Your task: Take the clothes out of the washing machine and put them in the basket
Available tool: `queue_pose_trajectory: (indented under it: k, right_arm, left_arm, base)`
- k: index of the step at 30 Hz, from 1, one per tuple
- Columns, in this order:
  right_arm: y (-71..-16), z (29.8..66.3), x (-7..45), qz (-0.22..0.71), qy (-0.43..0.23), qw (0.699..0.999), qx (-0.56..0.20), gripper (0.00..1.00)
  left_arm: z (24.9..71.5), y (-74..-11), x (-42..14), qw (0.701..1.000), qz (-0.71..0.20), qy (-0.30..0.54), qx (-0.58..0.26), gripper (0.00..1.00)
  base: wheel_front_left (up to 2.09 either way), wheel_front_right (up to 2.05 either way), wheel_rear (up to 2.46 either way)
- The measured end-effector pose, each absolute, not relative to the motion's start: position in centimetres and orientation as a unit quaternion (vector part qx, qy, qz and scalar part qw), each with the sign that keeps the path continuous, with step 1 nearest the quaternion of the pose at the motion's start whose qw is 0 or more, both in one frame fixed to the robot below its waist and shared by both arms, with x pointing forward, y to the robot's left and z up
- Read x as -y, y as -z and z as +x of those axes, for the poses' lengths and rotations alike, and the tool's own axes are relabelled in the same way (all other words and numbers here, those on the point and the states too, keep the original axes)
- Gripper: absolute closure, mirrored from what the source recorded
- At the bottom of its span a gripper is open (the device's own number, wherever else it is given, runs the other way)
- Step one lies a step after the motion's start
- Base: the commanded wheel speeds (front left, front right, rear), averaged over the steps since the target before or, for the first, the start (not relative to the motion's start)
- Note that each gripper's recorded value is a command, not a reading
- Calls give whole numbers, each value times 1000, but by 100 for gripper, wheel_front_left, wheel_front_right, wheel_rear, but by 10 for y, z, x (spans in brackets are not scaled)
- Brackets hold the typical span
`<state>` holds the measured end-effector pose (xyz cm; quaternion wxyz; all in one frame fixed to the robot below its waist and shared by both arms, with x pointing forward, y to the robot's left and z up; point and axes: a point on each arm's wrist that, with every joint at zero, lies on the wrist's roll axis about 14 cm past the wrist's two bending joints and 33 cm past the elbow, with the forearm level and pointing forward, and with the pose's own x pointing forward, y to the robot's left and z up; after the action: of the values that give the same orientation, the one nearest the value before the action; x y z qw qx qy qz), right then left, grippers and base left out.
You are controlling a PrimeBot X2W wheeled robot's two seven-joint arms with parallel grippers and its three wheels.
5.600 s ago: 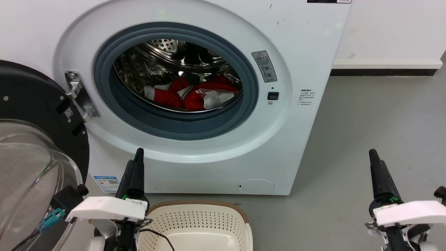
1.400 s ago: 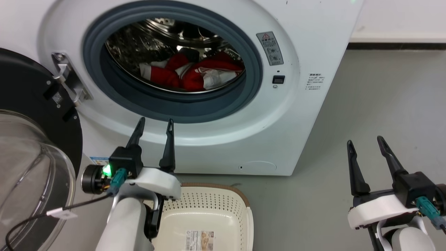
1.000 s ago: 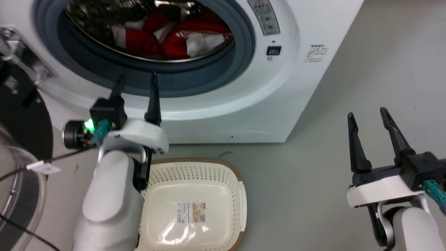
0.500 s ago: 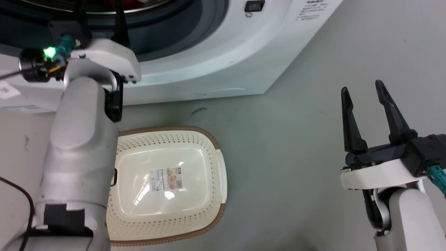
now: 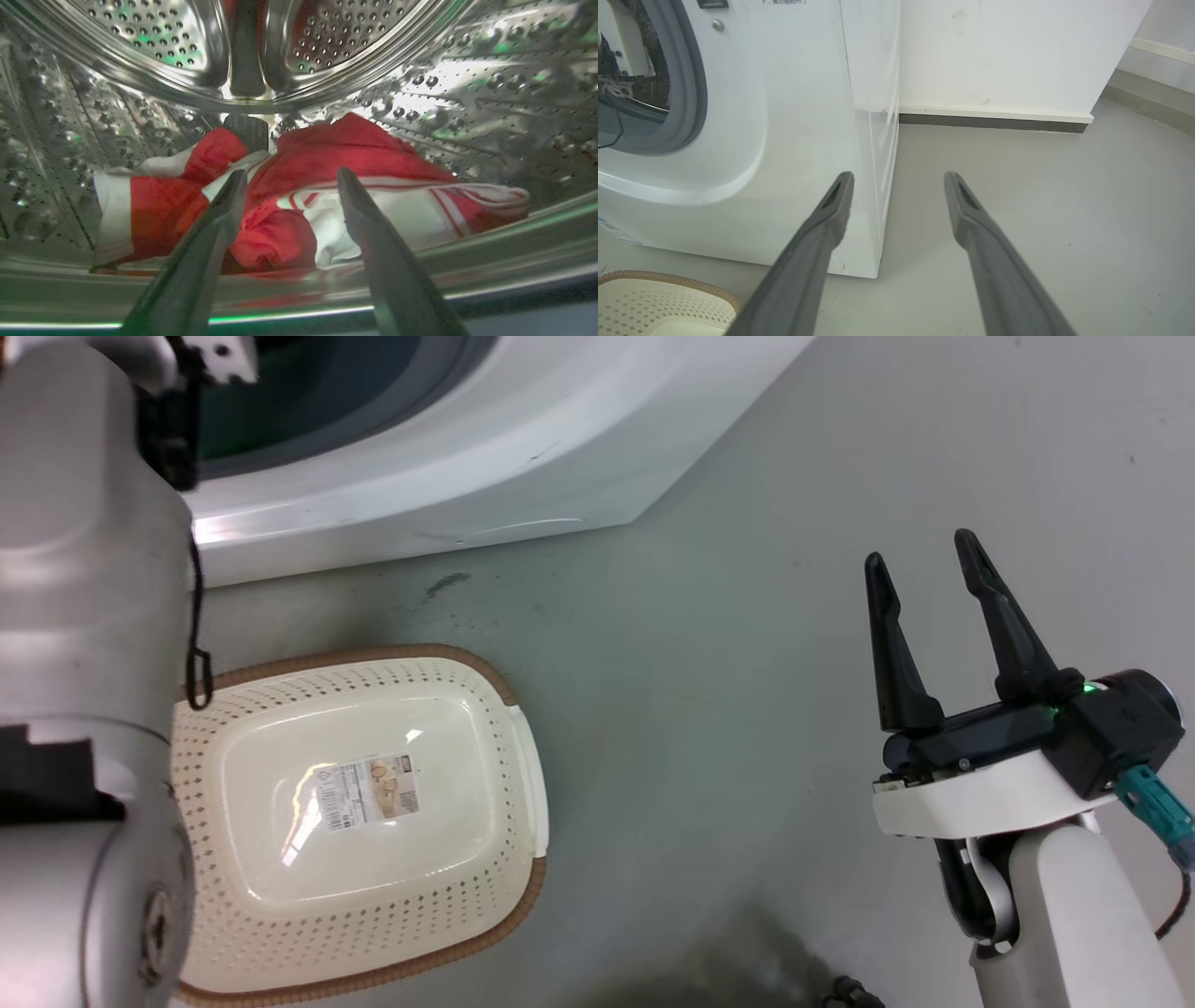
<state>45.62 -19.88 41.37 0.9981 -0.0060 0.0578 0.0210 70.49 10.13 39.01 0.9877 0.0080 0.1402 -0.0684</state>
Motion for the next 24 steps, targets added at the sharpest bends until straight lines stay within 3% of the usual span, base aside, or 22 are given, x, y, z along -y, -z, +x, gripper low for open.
queue_pose_trajectory:
  k: [24]
  right_arm:
    - [-380, 442, 219, 17, 13, 993, -113, 0]
  left_arm:
    - [741, -296, -87, 923, -1, 66, -380, 0]
  base:
    - [0, 0, 0]
